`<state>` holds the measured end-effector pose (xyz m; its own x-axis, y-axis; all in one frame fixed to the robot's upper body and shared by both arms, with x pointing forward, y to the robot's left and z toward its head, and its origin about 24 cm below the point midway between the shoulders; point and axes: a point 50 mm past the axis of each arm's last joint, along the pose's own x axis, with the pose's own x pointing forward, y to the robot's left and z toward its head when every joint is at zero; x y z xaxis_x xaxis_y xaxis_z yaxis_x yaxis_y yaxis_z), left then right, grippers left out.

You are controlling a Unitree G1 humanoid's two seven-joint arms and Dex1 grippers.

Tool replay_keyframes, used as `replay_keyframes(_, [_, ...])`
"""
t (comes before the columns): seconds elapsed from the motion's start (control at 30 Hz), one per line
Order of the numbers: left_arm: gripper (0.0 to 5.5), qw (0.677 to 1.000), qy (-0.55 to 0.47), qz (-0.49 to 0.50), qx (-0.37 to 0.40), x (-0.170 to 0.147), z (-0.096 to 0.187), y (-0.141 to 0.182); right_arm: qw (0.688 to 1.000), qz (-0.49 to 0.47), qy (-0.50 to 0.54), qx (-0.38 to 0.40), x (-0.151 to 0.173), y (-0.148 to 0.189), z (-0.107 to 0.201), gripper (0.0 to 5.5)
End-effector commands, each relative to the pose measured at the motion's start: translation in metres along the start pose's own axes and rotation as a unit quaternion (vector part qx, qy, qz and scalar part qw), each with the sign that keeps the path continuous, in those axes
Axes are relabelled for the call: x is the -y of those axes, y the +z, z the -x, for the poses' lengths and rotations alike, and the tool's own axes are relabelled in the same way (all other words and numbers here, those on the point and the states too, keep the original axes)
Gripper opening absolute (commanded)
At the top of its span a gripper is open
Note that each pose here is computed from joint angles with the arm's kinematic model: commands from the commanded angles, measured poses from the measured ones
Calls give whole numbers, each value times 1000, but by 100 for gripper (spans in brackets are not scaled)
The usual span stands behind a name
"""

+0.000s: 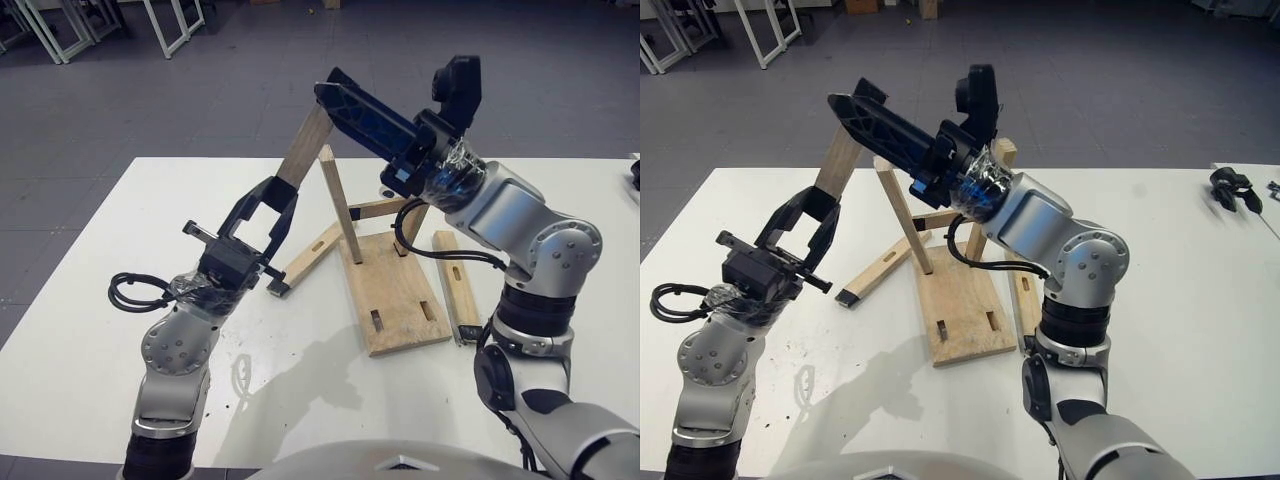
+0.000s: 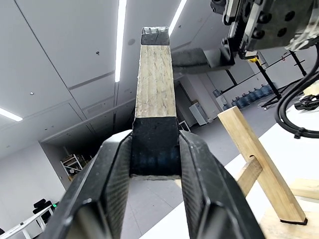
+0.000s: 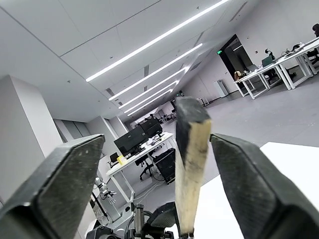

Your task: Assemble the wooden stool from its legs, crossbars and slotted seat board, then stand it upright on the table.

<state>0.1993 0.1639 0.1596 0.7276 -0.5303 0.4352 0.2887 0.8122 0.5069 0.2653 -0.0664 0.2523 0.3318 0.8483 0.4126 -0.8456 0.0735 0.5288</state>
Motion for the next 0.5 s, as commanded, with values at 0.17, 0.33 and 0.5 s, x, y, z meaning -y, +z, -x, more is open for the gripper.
replay_keyframes(0.17, [129, 1000, -23, 8, -8, 1, 2, -1, 1000, 20, 13, -3, -4, 7, -4, 259])
replay_keyframes(0.33, [129, 999, -36, 15, 2, 5, 1, 3, 999, 36, 7, -12, -4, 6, -5, 177])
replay_keyframes(0.5, [129, 999, -42, 18, 11, 6, -3, 5, 997, 68, -7, -29, -1, 3, -5, 90])
